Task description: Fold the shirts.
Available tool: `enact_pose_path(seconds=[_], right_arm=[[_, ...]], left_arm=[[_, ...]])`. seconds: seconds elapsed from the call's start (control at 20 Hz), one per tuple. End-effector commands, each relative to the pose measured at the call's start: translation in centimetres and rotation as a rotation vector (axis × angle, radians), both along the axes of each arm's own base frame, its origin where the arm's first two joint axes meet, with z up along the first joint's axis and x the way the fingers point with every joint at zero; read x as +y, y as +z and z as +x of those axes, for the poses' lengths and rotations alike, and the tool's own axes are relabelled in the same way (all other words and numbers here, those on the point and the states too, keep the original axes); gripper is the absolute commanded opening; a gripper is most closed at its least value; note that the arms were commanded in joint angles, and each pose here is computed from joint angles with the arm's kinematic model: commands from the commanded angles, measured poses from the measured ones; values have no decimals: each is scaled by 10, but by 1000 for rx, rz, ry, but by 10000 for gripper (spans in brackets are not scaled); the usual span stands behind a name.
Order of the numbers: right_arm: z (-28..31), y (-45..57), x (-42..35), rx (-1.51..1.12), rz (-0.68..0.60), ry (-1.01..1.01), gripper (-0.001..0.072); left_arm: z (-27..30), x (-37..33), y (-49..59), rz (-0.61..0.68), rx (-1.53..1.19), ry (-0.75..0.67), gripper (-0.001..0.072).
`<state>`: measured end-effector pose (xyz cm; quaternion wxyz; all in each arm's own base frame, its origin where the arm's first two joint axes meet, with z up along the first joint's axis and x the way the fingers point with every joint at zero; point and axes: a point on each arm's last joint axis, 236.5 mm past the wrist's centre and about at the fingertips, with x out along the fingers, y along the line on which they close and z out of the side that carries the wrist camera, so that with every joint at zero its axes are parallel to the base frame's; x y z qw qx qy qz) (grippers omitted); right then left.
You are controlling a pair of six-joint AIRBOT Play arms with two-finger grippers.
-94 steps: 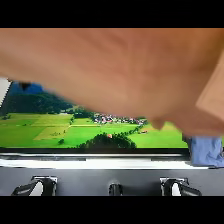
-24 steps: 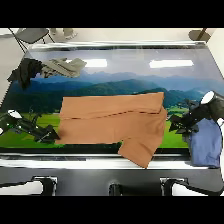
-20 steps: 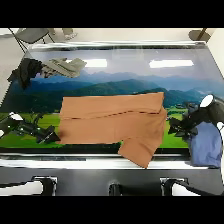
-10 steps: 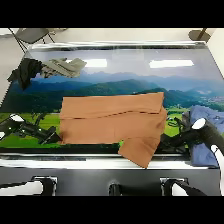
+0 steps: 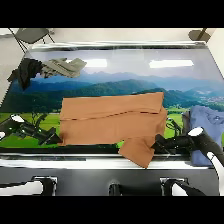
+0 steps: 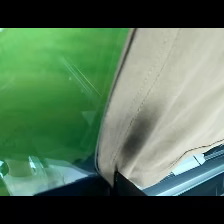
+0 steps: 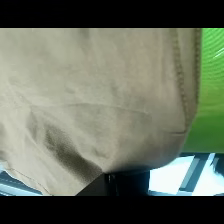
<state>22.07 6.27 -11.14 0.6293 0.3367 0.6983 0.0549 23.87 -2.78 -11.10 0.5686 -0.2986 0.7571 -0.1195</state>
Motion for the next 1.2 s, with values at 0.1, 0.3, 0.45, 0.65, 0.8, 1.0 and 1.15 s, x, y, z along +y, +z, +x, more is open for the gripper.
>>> enact_pose_path(seconds=[0.1, 0.3, 0.45, 0.65, 0.8, 1.0, 1.15], right_arm=[[15, 29, 1, -64, 26, 105, 47], [76, 75, -17, -223, -31, 85, 45], [135, 105, -23, -333, -70, 73, 45], [223, 116, -20, -430, -110, 75, 45], [272, 102, -26, -423, -106, 40, 46], [315, 83, -35, -445, -107, -36, 47], [326, 62, -31, -444, -78, -67, 48]], left_arm=[[17, 5, 19, -1, -79, -48, 27], [70, 25, 55, 74, -213, -1, 25], [114, 27, 78, 103, -310, -17, 25], [186, 26, 98, 141, -405, -5, 25], [232, 28, 93, 148, -418, 30, 25], [263, 28, 62, 136, -377, 71, 26], [262, 27, 36, 121, -325, 76, 27]])
